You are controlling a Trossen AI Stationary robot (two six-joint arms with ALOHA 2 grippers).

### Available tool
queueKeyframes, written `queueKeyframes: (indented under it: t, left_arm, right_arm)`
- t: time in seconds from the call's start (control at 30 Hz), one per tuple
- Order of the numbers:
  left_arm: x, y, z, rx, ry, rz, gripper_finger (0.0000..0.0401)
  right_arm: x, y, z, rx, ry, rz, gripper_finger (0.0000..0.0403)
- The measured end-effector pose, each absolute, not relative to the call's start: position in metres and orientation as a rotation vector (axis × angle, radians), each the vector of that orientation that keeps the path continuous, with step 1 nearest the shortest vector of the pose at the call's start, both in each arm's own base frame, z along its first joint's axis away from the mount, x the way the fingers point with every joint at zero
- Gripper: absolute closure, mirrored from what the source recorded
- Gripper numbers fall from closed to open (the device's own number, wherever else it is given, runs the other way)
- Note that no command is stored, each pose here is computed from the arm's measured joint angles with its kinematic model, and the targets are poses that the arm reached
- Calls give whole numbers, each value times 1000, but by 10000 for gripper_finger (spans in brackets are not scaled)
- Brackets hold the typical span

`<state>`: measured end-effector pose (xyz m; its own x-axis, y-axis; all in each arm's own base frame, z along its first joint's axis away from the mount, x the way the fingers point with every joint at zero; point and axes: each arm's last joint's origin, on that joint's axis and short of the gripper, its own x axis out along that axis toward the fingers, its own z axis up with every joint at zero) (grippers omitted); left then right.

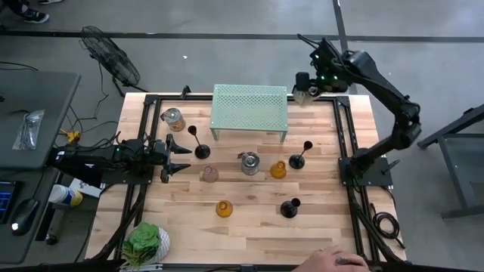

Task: Pick & Place candle stick holders
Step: Put the top right scented candle on the shelf

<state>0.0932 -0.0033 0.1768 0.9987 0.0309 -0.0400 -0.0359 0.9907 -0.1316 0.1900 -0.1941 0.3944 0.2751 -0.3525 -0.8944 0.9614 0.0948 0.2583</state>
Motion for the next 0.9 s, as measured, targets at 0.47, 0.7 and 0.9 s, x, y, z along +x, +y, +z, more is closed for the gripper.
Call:
queueKeyframes:
  t: [0.47,0.7,0.9]
  left_arm:
    - [93,-3,177,-132,37,36,146]
    - [93,-3,177,-132,38,36,146]
    - [93,-3,177,-133,37,36,146]
  right_arm:
    - [258,-227,402,669,1042,-859,54]
    - [279,-231,388,458,1178,-700,54]
    - [288,-236,377,512,1180,-747,54]
